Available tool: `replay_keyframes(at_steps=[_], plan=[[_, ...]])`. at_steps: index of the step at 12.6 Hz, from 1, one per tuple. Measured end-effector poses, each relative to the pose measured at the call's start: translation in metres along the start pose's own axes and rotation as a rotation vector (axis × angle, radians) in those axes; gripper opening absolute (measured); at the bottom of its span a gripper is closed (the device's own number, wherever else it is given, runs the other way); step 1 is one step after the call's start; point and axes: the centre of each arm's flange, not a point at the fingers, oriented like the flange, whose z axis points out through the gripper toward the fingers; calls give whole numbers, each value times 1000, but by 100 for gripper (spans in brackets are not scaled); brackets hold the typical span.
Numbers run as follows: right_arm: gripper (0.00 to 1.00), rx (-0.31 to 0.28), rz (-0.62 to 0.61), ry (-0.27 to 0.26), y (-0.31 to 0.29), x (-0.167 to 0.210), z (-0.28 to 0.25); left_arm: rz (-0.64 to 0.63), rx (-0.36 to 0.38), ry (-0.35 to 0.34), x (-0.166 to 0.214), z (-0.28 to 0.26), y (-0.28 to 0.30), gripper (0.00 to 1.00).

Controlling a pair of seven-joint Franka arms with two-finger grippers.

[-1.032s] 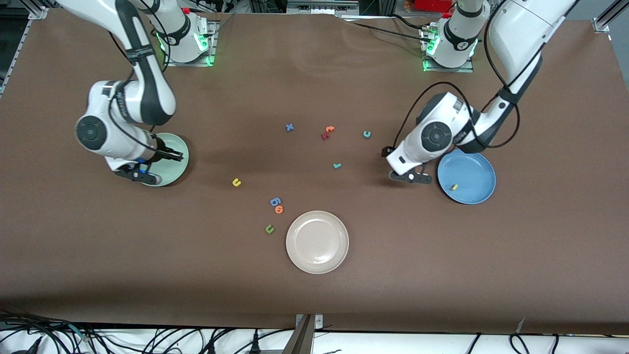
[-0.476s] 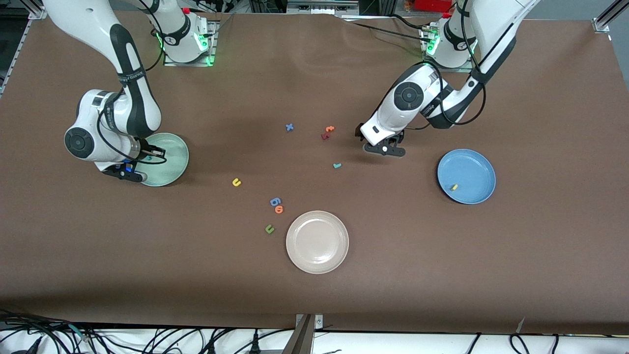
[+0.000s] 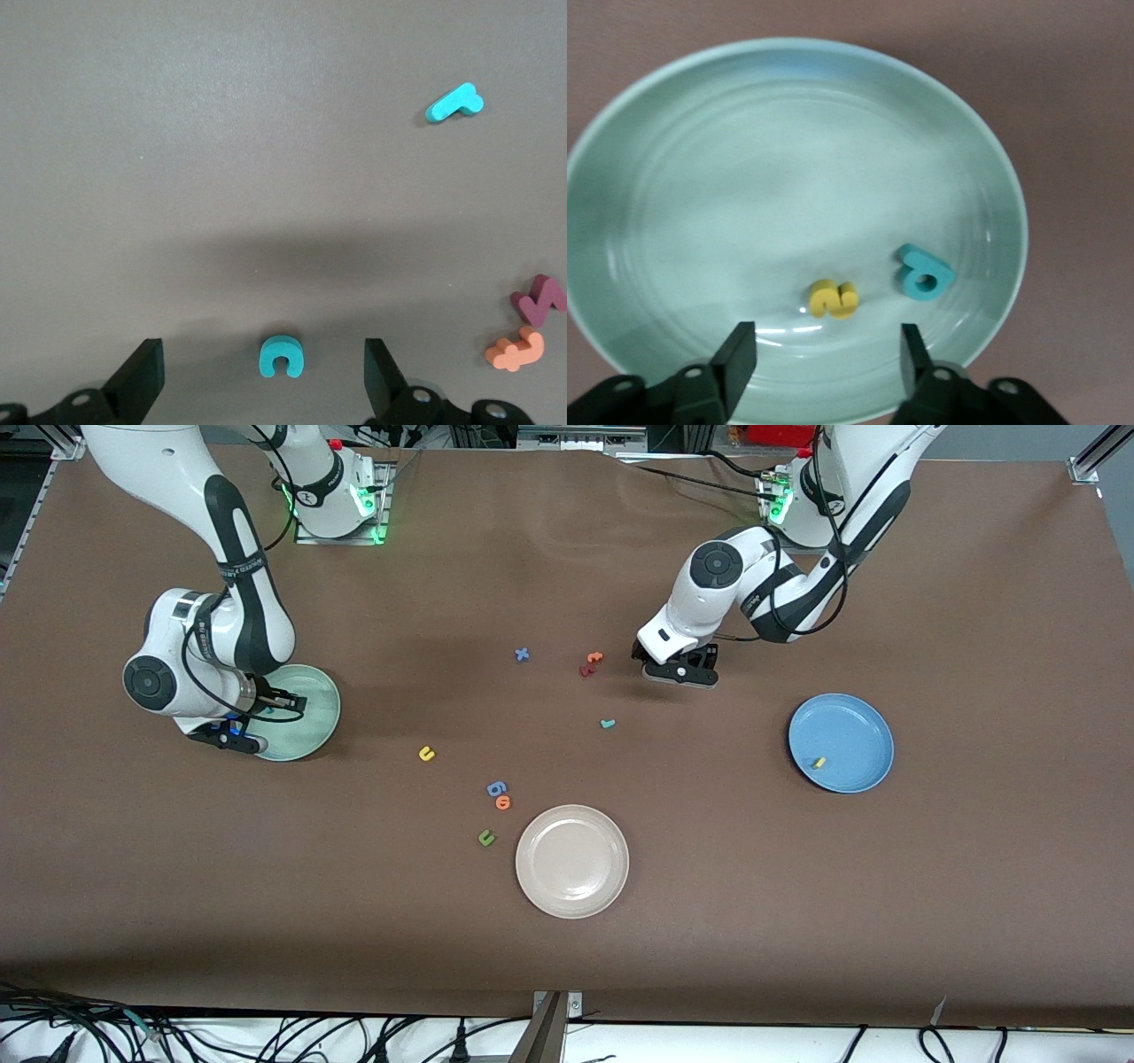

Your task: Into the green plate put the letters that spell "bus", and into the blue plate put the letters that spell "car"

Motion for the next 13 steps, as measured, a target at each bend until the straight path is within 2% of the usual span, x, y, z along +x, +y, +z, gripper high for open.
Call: replay_keyframes(at_steps=[2,5,7,9,10,11,12,13], plan=[[99,12,-6,26,-38,-3,-23,-8,24,21,-9,6,1,97],[100,39,-38,95,-106,-11,-60,-32,56,58,-21,18,8,93],[100,64,-22,137,-144,-19,-70,-54,57,56,-29,26,14,91],[100,101,30,201,-175,-25,-69,-69,53,44,-31,30,15,90],[100,115,70,218,-188,-27,-65,-72,53,43,-31,31,15,84],[100,125,111,223,-200,-31,-58,-73,52,43,-31,31,15,84],[100,132,143,223,-212,-35,-50,-74,52,43,-31,31,15,78],[100,136,159,225,-224,-39,-42,-75,52,43,-31,31,15,68]])
